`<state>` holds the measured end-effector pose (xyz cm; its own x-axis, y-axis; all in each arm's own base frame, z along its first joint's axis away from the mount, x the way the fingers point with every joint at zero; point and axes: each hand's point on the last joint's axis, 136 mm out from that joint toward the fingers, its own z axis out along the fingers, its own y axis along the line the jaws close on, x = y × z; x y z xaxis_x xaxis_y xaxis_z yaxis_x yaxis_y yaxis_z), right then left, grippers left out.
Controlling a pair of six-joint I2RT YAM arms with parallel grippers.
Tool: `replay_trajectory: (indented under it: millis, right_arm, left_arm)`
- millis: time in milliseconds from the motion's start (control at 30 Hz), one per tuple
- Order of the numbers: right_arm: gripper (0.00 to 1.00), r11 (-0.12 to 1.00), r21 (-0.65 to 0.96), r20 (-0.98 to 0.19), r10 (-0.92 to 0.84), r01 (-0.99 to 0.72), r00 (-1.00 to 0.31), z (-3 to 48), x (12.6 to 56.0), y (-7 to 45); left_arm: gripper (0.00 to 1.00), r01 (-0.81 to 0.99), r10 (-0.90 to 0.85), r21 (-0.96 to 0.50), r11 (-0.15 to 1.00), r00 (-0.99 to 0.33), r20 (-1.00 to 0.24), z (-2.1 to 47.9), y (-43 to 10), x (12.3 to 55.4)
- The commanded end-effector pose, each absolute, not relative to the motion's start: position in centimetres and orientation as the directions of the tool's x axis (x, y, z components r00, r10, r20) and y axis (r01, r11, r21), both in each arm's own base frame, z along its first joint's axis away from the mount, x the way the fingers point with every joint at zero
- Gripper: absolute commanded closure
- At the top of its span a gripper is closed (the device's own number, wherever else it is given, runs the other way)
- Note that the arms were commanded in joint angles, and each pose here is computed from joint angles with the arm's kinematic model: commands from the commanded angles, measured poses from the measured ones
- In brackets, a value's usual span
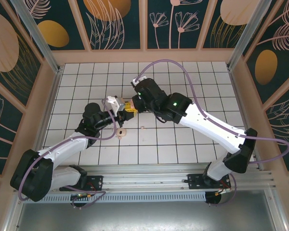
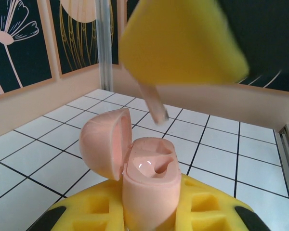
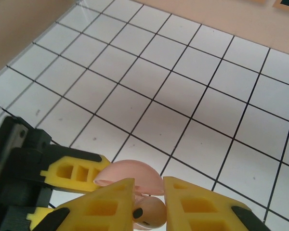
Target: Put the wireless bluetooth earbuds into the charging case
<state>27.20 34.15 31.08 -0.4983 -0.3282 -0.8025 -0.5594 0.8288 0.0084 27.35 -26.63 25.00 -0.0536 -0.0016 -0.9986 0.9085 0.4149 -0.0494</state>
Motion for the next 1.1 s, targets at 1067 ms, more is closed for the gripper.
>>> replay_trajectory:
  millis: [1067]
  right_arm:
    - [0.78, 0.791, 0.068, -0.783, -0.336, -0.608, -0.524, 28.7, 25.2, 34.7]
  left_arm:
    - [0.92, 0.916, -0.098, -0.027, 0.400, 0.014, -0.995, 29.2, -26.8, 27.2]
